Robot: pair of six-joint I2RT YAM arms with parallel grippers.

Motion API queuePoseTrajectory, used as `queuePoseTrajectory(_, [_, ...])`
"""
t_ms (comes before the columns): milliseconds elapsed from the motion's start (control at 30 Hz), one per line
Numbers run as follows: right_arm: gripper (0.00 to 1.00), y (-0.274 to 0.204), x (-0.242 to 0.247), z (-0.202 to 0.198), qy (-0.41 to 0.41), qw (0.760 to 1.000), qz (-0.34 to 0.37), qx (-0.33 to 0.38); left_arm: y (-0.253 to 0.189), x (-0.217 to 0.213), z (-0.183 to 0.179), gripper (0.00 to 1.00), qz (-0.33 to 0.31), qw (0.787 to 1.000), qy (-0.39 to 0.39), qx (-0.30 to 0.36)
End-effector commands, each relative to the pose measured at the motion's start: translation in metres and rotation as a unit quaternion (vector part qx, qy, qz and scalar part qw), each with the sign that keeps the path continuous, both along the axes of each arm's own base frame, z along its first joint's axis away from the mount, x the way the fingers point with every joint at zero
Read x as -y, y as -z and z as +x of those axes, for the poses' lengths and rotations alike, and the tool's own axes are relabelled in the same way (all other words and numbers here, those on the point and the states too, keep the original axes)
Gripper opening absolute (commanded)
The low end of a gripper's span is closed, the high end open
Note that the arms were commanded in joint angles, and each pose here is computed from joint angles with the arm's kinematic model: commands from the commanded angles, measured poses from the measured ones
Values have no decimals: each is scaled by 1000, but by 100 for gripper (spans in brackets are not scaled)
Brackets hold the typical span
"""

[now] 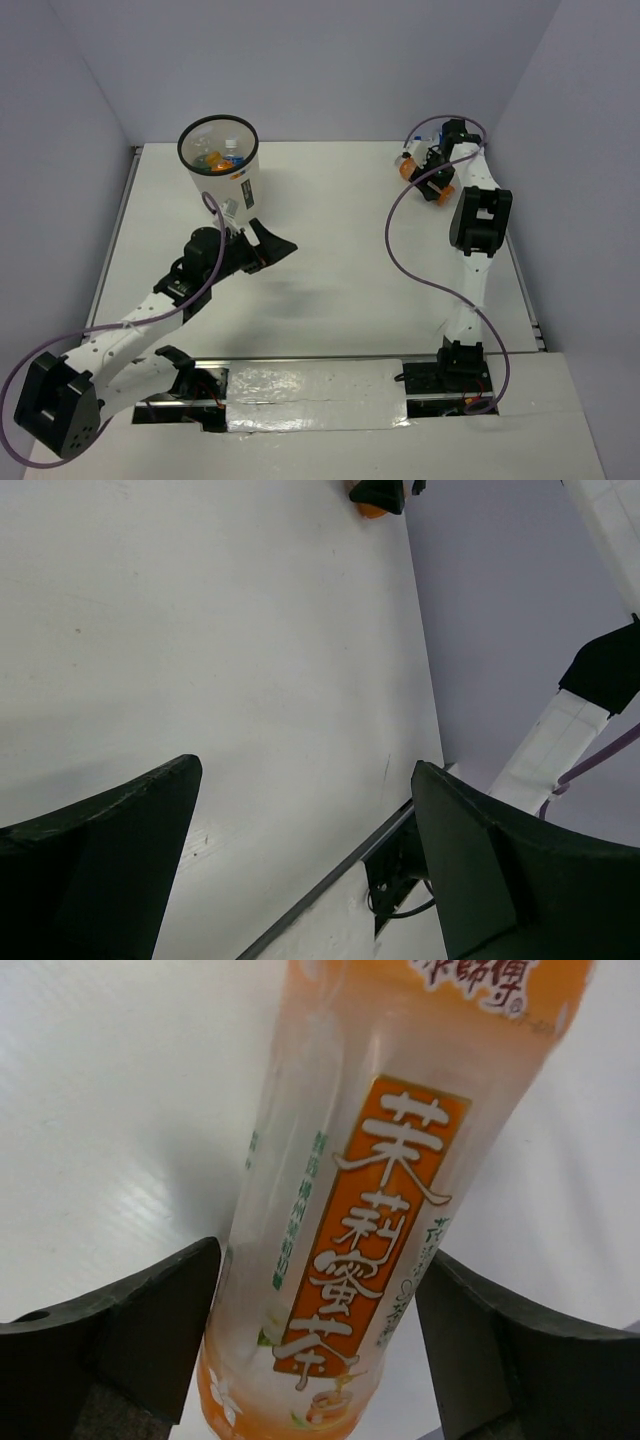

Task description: Put the plastic bottles in the bin

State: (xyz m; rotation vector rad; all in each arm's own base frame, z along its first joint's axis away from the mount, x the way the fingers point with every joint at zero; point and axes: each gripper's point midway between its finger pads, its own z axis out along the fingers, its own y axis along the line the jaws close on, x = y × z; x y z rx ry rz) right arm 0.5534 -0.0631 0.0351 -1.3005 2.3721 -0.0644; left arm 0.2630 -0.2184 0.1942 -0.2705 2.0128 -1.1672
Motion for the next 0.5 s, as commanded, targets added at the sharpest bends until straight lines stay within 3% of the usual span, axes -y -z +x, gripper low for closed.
queuePoseTrajectory(0, [81,2,-7,-23,-32,998,21,-44,-45,15,14,99,-32,997,1,73])
queuePoseTrajectory(100, [73,0,-11,-35,-33,997,28,-56,-47,26,15,99,-37,996,9,79])
queuePoseTrajectory(267, [47,-30,-25,-52,-13,996,65,-53,-46,43,12,99,-39,995,24,87])
queuePoseTrajectory(433, [35,-95,-83,-104,-4,979,194,-67,-52,62,13,100,-37,991,25,124])
queuePoseTrajectory(467, [34,-89,-99,-127,-4,972,215,-99,-57,66,14,99,-39,990,26,133])
